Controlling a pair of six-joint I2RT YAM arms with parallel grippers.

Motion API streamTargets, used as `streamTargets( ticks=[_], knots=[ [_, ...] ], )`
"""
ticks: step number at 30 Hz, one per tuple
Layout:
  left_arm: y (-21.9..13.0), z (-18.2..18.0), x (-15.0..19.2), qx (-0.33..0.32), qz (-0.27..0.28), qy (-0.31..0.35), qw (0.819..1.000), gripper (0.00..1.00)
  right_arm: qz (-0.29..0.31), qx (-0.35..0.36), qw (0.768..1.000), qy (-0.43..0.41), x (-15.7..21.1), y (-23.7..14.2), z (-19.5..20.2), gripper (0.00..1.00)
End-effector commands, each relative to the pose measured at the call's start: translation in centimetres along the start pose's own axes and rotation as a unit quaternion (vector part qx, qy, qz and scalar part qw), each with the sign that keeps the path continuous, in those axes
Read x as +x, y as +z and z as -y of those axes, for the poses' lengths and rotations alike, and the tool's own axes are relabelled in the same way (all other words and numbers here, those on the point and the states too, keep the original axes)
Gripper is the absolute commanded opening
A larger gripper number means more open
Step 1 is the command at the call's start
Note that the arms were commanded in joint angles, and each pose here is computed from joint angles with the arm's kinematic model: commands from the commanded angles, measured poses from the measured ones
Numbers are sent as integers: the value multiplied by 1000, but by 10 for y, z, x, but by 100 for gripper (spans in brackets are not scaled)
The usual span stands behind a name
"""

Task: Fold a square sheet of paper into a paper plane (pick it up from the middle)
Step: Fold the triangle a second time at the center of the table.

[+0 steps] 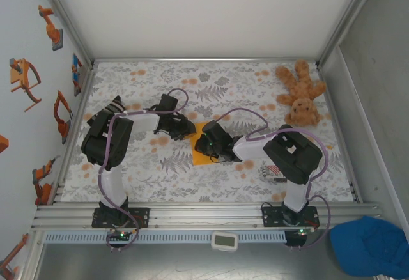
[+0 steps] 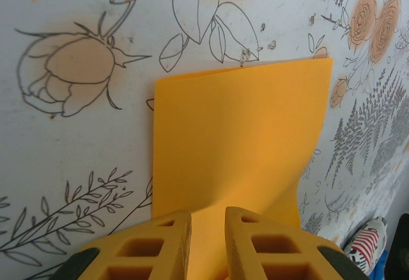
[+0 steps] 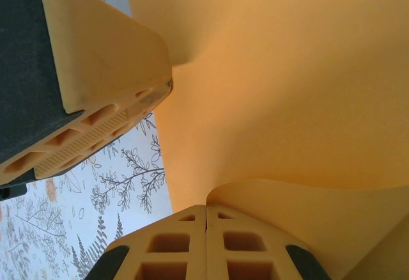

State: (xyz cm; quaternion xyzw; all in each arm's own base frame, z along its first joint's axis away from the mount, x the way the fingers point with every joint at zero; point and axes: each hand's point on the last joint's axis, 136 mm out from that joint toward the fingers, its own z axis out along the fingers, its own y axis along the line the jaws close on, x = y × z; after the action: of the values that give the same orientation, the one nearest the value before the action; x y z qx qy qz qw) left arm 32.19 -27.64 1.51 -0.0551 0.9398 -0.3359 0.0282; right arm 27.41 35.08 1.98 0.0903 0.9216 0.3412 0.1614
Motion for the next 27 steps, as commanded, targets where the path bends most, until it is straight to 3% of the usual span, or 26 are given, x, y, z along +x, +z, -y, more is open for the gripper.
streamTargets(
  ticks=[1,27],
  knots=[
    [11,-40,24,-63,-35,-26,997,22,2,8,1000,-17,-2,0,-3,0],
    [10,-41,24,-64,-36,-27,997,22,-1,18,1000,-20,-1,2,1,0]
  ],
)
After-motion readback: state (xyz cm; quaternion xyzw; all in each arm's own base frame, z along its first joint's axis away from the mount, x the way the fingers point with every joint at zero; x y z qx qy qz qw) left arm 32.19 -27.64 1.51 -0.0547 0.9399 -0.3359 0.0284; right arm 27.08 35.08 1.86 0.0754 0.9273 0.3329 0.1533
